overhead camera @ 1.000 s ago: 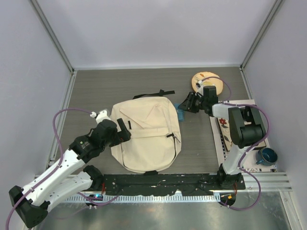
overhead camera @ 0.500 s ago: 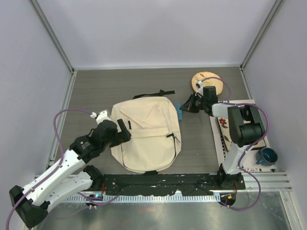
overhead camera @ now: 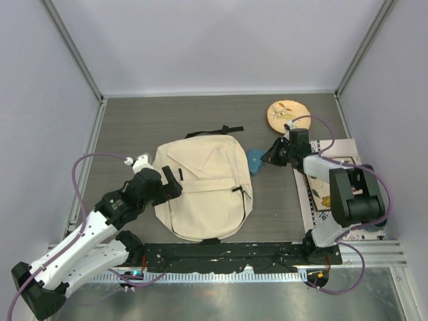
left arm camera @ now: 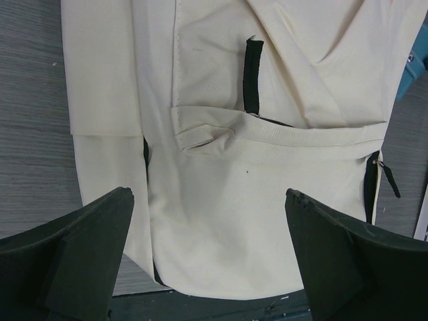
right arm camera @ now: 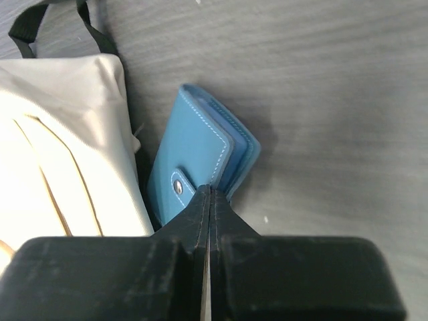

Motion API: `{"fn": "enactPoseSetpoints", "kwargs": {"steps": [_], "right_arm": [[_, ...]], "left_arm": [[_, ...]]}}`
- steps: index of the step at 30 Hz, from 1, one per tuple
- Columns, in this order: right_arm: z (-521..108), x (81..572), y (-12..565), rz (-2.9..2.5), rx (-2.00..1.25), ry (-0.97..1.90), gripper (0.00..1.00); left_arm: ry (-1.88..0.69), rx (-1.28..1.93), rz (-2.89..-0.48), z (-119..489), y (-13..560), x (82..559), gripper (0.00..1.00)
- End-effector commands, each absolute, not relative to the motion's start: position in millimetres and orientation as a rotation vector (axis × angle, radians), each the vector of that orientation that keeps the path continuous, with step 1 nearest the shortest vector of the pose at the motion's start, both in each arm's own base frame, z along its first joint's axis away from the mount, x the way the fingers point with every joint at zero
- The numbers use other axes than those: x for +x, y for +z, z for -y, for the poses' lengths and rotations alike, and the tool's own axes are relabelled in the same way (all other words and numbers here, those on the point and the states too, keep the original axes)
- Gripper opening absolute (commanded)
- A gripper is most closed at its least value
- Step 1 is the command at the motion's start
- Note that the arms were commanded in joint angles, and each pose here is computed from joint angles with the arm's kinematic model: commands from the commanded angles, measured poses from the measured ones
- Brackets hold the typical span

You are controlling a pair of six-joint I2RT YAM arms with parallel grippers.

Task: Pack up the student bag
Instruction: Move the personal item to the center of the board, then pick up the personal item from the center of the board.

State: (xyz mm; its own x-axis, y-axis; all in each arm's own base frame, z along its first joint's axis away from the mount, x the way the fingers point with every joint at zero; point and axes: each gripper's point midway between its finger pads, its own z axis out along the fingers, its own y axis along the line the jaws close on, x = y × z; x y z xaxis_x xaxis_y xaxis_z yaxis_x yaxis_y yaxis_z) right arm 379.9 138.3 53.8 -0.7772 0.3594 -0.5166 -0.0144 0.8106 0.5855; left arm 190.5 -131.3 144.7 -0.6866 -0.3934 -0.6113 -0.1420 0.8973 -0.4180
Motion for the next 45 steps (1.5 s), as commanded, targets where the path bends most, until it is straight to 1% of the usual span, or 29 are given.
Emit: {"fn": "enactPoseSetpoints", "kwargs": {"steps": [1, 5, 8, 9, 10, 12, 13, 14, 19, 26, 30, 39, 45], "right_arm": [[-120.4, 351.6, 58.1, -2.347, 0.325, 0.694, 0.01], [-109.3, 325.0, 74.3, -2.326, 0.346, 0.643, 0.01], [-105.2, 311.5, 74.6, -2.336, 0.368, 0.627, 0.01], [-100.1, 310.5, 74.9, -2.334, 0.386, 0.592, 0.06], [-97.0, 308.9, 72.8, -2.341, 0.398, 0.573, 0.20], [-87.2, 308.1, 67.7, -2.349, 0.442, 0.519, 0.35], [-81.9, 307.5, 63.1, -2.350, 0.465, 0.495, 0.49], [-77.5, 313.6, 65.3, -2.321, 0.479, 0.501, 0.50], [-76.3, 337.6, 62.5, -2.261, 0.516, 0.594, 0.54], [-90.1, 369.5, 70.1, -2.201, 0.470, 0.752, 0.54], [-100.2, 371.6, 69.2, -2.197, 0.454, 0.832, 0.54], [-111.3, 366.9, 58.2, -2.219, 0.431, 0.915, 0.49], [-113.7, 372.2, 56.2, -2.206, 0.443, 0.945, 0.49]], "left_arm": [[-0.464, -0.407, -2.284, 130.1, 149.4, 192.6, 1.00], [-0.466, -0.405, -2.285, 130.6, 149.8, 192.2, 1.00], [-0.474, -0.405, -2.280, 131.5, 150.7, 192.9, 1.00], [-0.475, -0.406, -2.280, 131.8, 150.3, 193.3, 1.00], [-0.481, -0.403, -2.285, 133.3, 149.4, 192.9, 1.00], [-0.486, -0.399, -2.289, 135.2, 149.3, 193.5, 1.00], [-0.491, -0.398, -2.288, 136.0, 150.2, 193.5, 1.00], [-0.493, -0.394, -2.292, 136.8, 150.0, 193.3, 1.00], [-0.505, -0.393, -2.285, 137.0, 152.3, 192.7, 1.00], [-0.502, -0.407, -2.287, 135.6, 151.0, 191.5, 1.00], [-0.507, -0.414, -2.291, 136.9, 148.5, 191.9, 1.00], [-0.506, -0.410, -2.305, 140.2, 144.4, 193.2, 1.00], [-0.504, -0.410, -2.305, 139.3, 144.3, 192.6, 0.99]]}}
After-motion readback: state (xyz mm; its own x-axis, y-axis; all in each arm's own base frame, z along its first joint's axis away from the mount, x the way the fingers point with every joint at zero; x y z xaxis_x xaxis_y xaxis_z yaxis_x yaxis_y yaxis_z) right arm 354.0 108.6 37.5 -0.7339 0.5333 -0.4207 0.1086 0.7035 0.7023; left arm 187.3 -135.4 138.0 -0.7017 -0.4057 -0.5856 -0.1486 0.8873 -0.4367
